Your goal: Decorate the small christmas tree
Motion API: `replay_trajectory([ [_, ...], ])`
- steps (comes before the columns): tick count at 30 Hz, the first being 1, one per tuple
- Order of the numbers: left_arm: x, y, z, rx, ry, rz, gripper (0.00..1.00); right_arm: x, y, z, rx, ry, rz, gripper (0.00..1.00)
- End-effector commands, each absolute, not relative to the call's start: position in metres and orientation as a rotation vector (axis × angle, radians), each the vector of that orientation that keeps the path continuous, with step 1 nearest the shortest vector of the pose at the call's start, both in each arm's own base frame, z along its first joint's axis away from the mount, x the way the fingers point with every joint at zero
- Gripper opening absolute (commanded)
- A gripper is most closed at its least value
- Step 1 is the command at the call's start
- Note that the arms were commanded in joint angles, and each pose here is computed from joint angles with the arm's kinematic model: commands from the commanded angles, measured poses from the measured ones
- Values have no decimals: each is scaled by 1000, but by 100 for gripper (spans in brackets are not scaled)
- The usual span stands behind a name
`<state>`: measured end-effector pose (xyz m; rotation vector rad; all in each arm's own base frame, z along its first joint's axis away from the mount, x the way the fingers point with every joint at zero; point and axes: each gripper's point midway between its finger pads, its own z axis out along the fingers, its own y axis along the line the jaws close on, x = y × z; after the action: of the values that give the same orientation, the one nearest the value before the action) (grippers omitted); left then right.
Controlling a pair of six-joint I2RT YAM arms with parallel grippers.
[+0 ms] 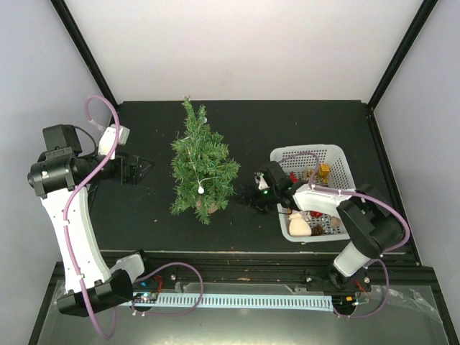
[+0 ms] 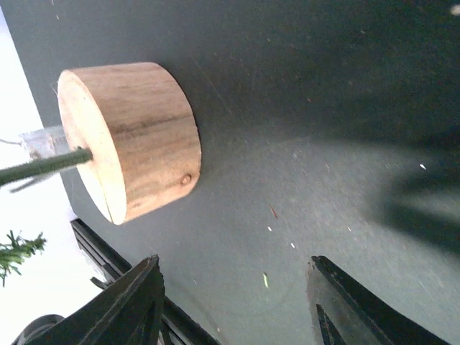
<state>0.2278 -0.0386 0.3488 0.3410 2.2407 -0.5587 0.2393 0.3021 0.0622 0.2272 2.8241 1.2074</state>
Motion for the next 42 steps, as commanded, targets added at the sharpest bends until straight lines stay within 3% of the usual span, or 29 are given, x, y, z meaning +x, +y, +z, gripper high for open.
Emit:
replay_trajectory([
  [1, 231, -35, 346, 327, 2249, -552, 99, 261, 331, 85, 226, 2681, 1360, 55],
  [18, 225, -32, 343, 349, 2270, -531, 98, 274, 387, 67, 260, 2693, 1403, 55],
  [36, 227, -26, 339, 328, 2278, -531, 99, 280, 393, 44, 302, 2726, 1394, 30],
  [42, 228, -21, 338, 321, 2285, -520, 99, 284, 391, 36, 323, 2744, 1357, 27],
])
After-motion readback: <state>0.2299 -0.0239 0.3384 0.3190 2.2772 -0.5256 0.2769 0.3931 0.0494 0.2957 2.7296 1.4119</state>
